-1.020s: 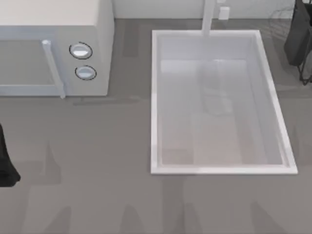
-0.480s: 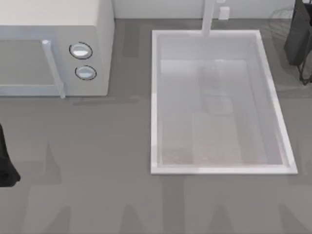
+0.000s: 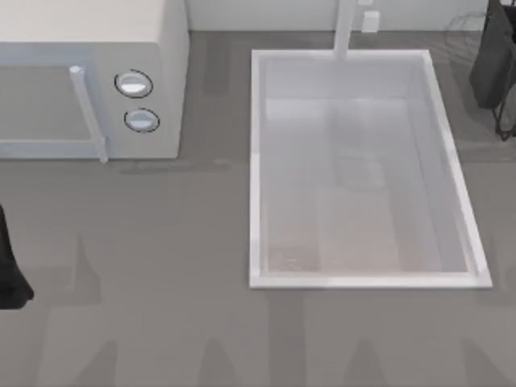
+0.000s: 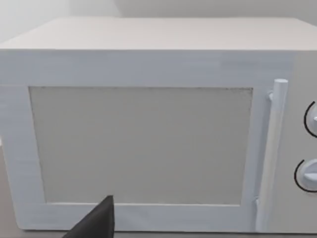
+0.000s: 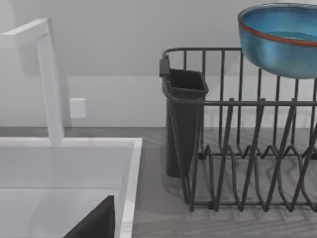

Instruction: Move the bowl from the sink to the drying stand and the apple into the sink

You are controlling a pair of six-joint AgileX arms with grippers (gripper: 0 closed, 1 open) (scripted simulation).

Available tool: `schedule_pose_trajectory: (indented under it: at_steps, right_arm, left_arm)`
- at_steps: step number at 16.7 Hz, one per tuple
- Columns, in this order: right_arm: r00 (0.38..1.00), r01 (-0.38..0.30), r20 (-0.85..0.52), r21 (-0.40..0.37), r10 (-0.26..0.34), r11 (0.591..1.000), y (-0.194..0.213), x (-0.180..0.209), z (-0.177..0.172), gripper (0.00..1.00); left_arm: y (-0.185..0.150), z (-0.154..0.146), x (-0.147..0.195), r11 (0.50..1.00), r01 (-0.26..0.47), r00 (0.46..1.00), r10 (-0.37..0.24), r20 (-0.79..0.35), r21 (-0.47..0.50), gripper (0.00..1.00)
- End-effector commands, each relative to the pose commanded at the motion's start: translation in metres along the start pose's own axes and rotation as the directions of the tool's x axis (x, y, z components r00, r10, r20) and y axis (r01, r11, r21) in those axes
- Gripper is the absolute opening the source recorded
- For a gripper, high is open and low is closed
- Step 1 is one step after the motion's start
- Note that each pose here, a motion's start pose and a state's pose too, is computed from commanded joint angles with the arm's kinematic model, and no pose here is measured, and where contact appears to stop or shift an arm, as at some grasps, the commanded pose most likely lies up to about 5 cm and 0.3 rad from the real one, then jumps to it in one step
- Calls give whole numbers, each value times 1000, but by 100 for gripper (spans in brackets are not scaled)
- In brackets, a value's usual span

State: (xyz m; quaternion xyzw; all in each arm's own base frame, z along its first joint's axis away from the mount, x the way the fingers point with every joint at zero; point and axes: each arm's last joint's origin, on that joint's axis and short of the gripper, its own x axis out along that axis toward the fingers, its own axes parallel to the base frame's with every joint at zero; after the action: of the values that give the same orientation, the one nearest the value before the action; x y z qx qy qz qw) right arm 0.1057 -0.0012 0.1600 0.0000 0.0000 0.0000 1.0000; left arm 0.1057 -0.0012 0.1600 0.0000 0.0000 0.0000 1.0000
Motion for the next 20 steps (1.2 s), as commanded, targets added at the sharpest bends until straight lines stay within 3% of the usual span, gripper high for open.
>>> schedule_pose_trajectory:
  at_steps: [17,20]
  right_arm:
    - [1000,0,0,0,0,1000,0,0,0,100]
    - [998,7,-54,-11,-8,1000,-1,1,10,100]
  left_arm:
    - [0,0,0,1000,0,1000,0,0,0,100]
    - [0,0,0,1000,0,1000,0,0,0,100]
